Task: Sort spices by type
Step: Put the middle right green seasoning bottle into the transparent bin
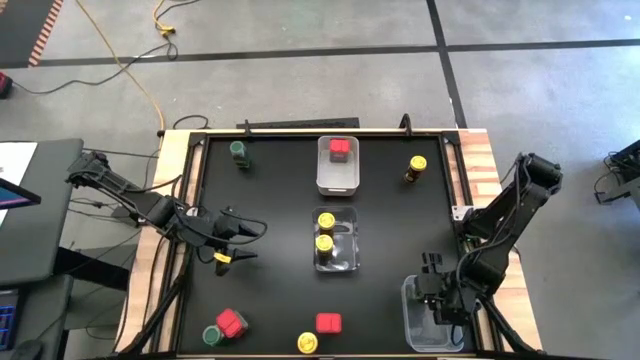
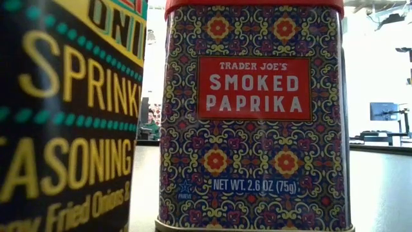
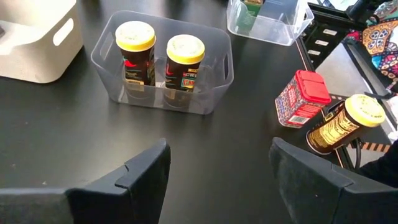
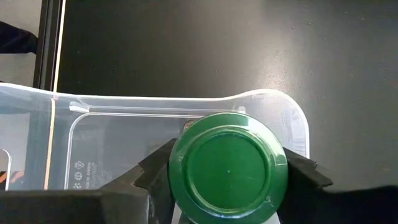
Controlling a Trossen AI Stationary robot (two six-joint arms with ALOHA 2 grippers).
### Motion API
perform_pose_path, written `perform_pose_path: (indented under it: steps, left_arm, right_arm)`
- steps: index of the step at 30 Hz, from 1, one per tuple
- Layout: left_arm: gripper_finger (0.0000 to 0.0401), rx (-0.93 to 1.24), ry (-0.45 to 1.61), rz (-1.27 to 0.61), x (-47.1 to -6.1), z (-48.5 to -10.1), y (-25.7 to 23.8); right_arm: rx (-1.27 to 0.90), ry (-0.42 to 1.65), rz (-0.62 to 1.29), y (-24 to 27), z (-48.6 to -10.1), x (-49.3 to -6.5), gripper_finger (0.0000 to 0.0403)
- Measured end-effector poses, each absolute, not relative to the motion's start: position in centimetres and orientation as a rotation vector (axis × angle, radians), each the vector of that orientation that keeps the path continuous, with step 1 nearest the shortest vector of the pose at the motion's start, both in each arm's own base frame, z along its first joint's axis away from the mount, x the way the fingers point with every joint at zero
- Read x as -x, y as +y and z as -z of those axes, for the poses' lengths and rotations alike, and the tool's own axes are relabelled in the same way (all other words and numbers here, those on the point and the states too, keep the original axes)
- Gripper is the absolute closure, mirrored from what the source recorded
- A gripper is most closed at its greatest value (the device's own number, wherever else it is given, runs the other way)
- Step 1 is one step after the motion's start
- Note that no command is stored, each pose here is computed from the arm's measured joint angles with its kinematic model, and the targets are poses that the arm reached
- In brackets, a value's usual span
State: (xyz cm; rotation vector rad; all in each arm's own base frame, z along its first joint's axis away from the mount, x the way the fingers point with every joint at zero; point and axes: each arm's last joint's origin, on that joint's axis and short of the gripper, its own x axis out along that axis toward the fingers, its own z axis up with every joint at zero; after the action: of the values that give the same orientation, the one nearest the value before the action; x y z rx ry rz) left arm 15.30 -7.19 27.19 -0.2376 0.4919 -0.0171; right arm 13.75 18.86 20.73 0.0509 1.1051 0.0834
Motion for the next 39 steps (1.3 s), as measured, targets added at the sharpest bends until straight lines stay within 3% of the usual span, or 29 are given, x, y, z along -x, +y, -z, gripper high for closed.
perform_pose_path:
  steps: [39]
  left_arm:
    - [0.014,0.23,0.508,0.013,-15.22,-27.04,-7.15]
  right_arm:
    - [-0.053,1.106,-0.087,18.88,-20.71,-13.76,0.0158]
